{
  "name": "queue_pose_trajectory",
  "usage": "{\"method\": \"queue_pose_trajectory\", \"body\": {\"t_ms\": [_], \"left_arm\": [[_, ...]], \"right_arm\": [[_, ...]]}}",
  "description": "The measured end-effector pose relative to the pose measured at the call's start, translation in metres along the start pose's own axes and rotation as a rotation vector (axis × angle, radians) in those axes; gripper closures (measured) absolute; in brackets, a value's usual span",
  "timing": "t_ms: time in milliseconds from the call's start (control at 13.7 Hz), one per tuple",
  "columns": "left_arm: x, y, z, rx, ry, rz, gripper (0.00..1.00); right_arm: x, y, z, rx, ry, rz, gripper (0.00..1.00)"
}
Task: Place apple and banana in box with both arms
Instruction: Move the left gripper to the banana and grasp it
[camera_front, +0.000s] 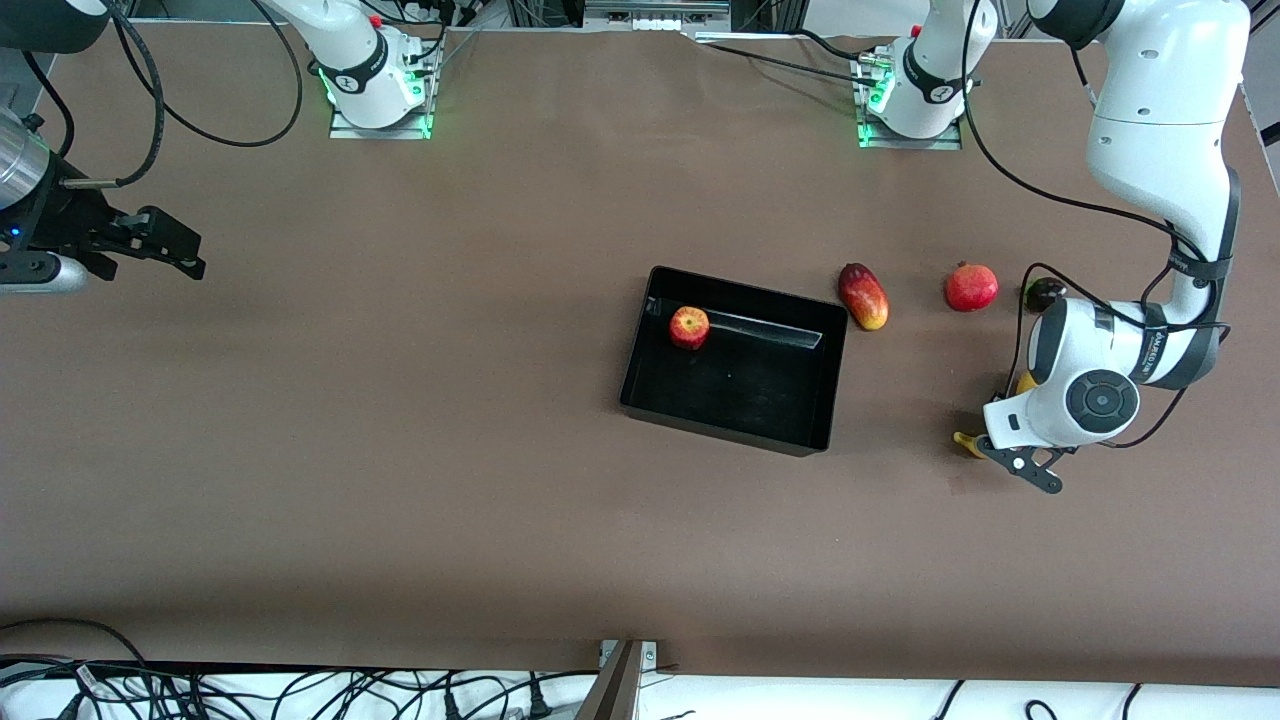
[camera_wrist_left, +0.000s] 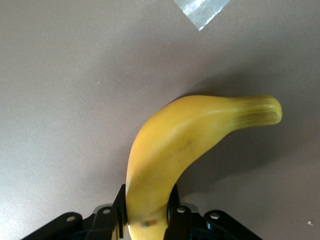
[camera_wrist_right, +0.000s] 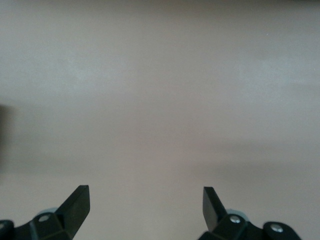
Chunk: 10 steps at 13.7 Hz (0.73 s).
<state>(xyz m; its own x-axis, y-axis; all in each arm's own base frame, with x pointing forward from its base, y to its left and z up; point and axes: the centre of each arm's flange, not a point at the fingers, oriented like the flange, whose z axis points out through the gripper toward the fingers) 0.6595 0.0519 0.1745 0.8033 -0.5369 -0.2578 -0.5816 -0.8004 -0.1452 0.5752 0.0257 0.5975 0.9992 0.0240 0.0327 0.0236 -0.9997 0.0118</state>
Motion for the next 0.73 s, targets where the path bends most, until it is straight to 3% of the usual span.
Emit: {"method": "queue_pose_trajectory", "body": {"t_ms": [292,512,731], "left_arm": [[0.016,0.014,-0.041,-0.011,0.008,0.027,0.67],[0.041,0.053,-0.133,-0.085,-0.003,0.057,0.67],[0.064,0.103,-0.209,-0.169,0.029,0.006,0.67]], "right_arm": [[0.0,0.0,0.0,0.0,0.001,0.0,0.0],[0.0,0.0,0.0,0.0,0.003,0.0,0.0],[0.0,0.0,-0.001,0.0,0.003,-0.001,0.0]]}}
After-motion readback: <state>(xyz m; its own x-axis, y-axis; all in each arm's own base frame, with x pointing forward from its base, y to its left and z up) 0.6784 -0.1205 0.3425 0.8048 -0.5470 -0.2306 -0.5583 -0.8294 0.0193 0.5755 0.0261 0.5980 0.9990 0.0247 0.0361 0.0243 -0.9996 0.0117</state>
